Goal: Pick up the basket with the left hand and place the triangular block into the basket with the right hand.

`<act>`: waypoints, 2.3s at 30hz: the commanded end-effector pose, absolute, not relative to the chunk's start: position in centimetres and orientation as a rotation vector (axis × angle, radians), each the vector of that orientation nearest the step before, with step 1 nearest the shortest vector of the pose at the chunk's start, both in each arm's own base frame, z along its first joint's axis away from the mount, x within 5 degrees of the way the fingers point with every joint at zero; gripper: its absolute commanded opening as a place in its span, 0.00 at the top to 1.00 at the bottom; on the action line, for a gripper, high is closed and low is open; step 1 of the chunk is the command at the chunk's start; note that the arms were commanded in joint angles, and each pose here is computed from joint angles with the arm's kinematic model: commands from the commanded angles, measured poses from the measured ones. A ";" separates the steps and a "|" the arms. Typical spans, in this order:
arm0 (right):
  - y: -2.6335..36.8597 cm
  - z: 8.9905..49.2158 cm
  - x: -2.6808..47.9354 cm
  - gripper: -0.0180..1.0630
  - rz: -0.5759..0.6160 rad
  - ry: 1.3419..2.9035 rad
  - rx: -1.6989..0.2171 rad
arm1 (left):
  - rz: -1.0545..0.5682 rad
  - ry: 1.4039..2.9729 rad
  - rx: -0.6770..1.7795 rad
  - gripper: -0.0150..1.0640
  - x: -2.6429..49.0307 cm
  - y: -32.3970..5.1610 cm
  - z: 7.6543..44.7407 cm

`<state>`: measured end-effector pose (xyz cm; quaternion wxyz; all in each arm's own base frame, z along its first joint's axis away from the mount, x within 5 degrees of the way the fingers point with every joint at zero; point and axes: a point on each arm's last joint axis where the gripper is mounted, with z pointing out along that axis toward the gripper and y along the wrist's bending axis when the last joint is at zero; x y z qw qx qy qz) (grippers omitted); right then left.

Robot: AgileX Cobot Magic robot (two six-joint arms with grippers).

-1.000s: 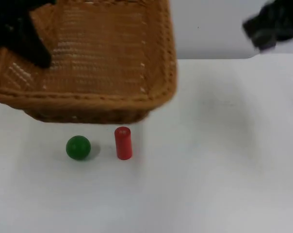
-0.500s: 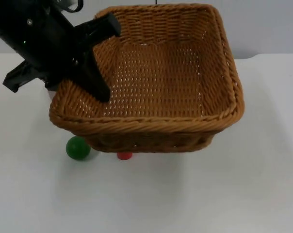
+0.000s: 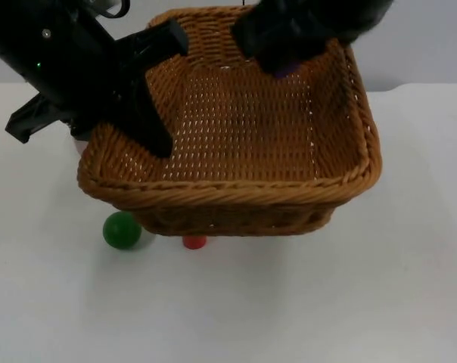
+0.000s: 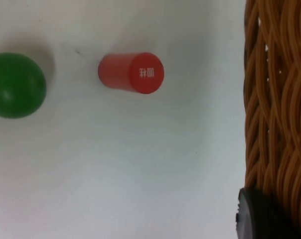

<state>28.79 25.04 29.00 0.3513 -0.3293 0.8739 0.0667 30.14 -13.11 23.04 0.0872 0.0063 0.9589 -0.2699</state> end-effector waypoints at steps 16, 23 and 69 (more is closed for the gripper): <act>25.6 26.9 28.7 0.98 0.158 2.366 -0.918 | -0.858 2.820 -0.003 0.99 30.2 -13.5 23.5; 25.7 26.9 28.6 0.98 0.178 2.369 -0.911 | -0.857 2.818 0.005 0.99 30.2 -13.5 23.5; 2.2 44.0 25.7 0.01 -0.016 2.035 -0.136 | -0.847 2.815 0.004 0.99 30.6 -13.6 22.9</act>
